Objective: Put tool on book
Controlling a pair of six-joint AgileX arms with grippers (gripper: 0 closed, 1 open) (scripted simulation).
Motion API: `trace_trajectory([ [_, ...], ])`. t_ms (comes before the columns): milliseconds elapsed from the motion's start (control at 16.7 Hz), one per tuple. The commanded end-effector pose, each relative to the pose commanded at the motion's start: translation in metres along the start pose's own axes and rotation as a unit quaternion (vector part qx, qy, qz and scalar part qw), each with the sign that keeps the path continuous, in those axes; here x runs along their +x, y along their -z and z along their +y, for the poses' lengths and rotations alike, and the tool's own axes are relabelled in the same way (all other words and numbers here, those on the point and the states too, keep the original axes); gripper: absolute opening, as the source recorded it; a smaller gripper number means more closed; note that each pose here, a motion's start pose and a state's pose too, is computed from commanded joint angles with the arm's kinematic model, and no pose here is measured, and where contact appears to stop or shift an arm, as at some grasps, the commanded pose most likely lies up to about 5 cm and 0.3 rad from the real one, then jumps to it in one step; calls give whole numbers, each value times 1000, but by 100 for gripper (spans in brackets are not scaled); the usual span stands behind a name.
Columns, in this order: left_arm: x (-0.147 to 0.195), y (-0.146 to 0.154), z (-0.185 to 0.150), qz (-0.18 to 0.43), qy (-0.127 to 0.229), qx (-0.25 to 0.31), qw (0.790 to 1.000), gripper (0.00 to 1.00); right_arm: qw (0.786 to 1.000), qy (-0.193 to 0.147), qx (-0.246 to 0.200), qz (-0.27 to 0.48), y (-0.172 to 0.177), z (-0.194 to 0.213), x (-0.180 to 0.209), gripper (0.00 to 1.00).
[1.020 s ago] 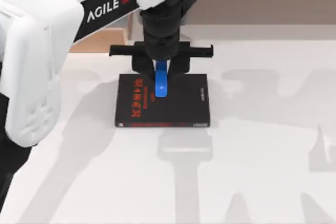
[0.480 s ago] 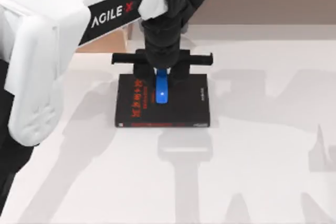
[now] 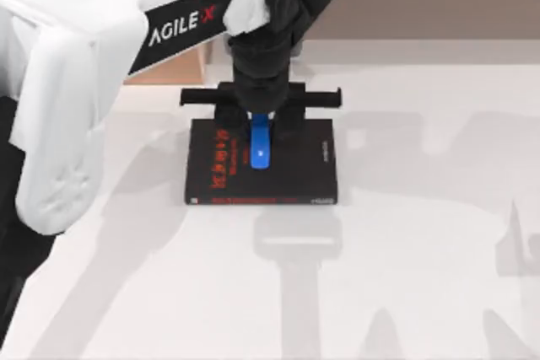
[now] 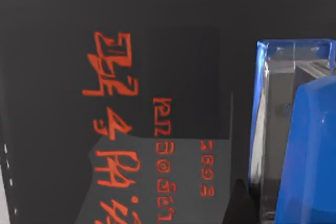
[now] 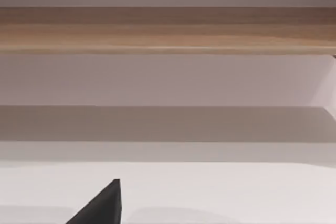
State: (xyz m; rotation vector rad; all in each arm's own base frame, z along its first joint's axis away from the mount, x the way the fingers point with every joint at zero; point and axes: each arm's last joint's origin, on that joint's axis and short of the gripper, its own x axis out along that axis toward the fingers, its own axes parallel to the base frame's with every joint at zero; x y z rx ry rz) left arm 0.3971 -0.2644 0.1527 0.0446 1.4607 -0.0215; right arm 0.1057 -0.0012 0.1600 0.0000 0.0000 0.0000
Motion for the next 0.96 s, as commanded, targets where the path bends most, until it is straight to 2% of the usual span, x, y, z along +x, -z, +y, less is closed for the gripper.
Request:
trace_trajectory([
  [600,0,0,0,0,0,0,1000,98,1000,0,0,0,0,0,0,100],
  [960,0,0,0,0,0,0,1000,100,1000,0,0,0,0,0,0,100],
])
